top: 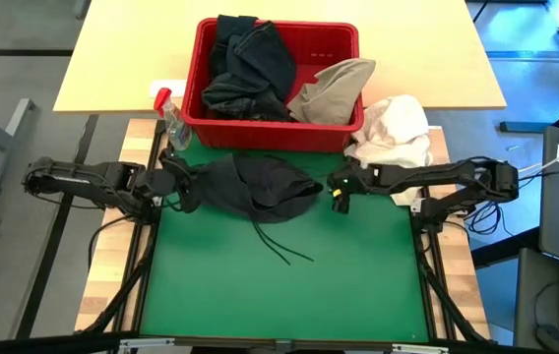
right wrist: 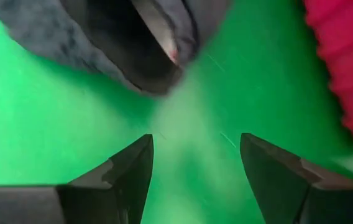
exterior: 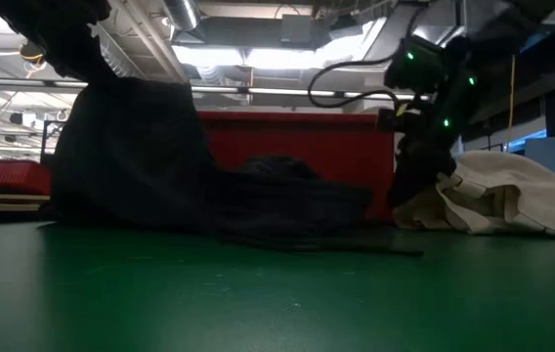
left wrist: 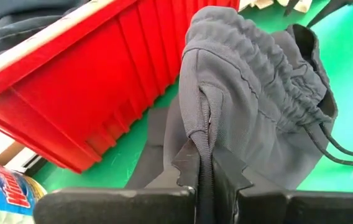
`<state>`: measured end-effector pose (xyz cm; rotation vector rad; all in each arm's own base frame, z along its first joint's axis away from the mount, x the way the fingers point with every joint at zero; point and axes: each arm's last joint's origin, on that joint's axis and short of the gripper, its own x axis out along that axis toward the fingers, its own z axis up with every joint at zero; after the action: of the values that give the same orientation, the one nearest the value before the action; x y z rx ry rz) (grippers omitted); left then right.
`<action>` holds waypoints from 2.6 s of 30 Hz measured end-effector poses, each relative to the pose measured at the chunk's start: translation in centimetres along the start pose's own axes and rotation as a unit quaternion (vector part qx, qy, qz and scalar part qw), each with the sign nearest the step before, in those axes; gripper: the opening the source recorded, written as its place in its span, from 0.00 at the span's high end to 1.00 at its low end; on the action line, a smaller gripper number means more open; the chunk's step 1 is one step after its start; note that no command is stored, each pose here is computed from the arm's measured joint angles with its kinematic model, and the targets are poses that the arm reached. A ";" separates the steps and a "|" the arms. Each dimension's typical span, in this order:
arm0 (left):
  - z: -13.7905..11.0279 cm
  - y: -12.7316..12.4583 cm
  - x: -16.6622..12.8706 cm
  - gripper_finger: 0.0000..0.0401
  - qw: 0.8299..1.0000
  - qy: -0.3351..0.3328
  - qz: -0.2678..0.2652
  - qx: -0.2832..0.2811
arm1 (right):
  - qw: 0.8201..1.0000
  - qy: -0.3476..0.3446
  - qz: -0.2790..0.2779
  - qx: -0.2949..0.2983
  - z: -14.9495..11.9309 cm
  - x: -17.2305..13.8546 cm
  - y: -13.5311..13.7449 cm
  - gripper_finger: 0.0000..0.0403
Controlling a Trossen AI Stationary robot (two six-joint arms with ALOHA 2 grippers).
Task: Fold Laundry from Bin
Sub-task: Fold the black shorts
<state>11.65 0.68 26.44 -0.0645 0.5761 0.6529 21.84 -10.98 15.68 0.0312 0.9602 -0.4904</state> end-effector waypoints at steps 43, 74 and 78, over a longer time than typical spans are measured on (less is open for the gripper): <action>7.9 3.4 -7.6 0.97 0.974 -0.219 -0.037 -0.033 | 0.973 -0.231 0.016 -0.016 6.4 -20.6 -2.8 0.96; 12.0 5.5 -12.8 0.97 0.894 -0.432 -0.119 -0.023 | 0.948 -0.307 0.044 0.073 8.8 -30.9 -4.7 0.96; 11.9 5.4 -12.7 0.97 0.896 -0.428 -0.121 -0.019 | 0.947 -0.305 0.082 0.058 8.8 -30.9 -4.4 0.97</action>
<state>6.05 0.70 43.84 0.1140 -0.2986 0.3887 12.20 -5.06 46.05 0.0606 0.3156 -0.3664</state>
